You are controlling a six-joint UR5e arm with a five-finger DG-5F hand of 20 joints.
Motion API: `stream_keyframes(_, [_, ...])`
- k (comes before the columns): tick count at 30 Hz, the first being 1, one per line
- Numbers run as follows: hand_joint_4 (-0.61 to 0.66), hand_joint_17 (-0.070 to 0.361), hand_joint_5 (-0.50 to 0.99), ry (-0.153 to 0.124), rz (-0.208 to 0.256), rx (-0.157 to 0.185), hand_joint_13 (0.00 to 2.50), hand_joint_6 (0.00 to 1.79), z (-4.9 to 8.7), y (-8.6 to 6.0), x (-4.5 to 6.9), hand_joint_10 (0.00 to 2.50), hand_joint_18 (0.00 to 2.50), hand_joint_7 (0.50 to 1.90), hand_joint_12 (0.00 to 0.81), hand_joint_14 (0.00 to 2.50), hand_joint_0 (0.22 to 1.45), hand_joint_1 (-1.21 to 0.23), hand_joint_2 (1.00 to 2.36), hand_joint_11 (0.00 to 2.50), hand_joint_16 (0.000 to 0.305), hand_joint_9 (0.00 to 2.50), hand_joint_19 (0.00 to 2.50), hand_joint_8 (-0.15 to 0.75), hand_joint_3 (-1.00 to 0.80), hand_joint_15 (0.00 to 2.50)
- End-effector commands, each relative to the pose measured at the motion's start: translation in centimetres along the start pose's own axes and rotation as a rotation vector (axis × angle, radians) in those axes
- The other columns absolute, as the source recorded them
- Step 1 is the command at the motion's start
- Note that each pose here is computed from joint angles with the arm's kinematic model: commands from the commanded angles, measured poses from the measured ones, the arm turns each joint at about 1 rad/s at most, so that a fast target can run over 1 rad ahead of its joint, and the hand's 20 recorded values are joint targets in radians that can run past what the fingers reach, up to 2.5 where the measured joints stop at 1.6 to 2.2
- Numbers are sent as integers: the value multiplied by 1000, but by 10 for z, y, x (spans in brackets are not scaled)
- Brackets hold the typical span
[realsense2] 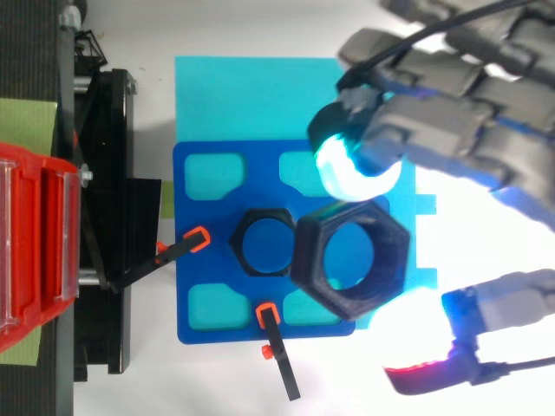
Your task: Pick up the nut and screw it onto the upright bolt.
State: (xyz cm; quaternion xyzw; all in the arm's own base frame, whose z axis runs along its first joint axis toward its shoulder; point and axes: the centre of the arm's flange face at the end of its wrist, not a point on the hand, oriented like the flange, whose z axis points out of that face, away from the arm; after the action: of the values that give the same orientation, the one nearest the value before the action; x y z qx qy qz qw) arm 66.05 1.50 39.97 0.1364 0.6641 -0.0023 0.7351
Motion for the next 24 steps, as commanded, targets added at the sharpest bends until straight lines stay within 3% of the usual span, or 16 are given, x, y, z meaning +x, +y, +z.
stream_keyframes(1, [293,102,-121,0,-3,-17,373,501,8,3,18,0,235,1258,371,0,531,-626,1000,40,45,547,0,307,-500,0])
stream_keyframes(3, [290,102,-121,-1,-10,-19,375,501,9,3,22,1,235,1253,372,0,531,-625,1000,39,45,546,0,310,-500,0])
stream_keyframes(4, [290,102,-121,7,-22,-16,374,501,13,3,34,0,234,1248,371,0,531,-625,1000,35,45,547,0,309,-500,0])
stream_keyframes(6, [298,102,-121,7,-24,-19,375,501,14,4,38,0,234,1249,372,0,531,-624,1000,40,45,547,0,308,-500,0])
stream_keyframes(7, [292,102,-121,16,-27,-15,375,501,17,3,48,0,235,1255,372,0,531,-624,1000,34,45,548,0,308,-500,0])
stream_keyframes(19, [288,102,-119,27,-43,1,383,501,20,-11,48,0,240,1247,370,0,532,-619,1000,31,45,554,0,310,-500,0])
stream_keyframes(24, [287,101,-119,46,-50,-7,389,501,24,-17,64,0,244,1248,370,0,531,-618,1000,39,45,561,0,312,-500,0])
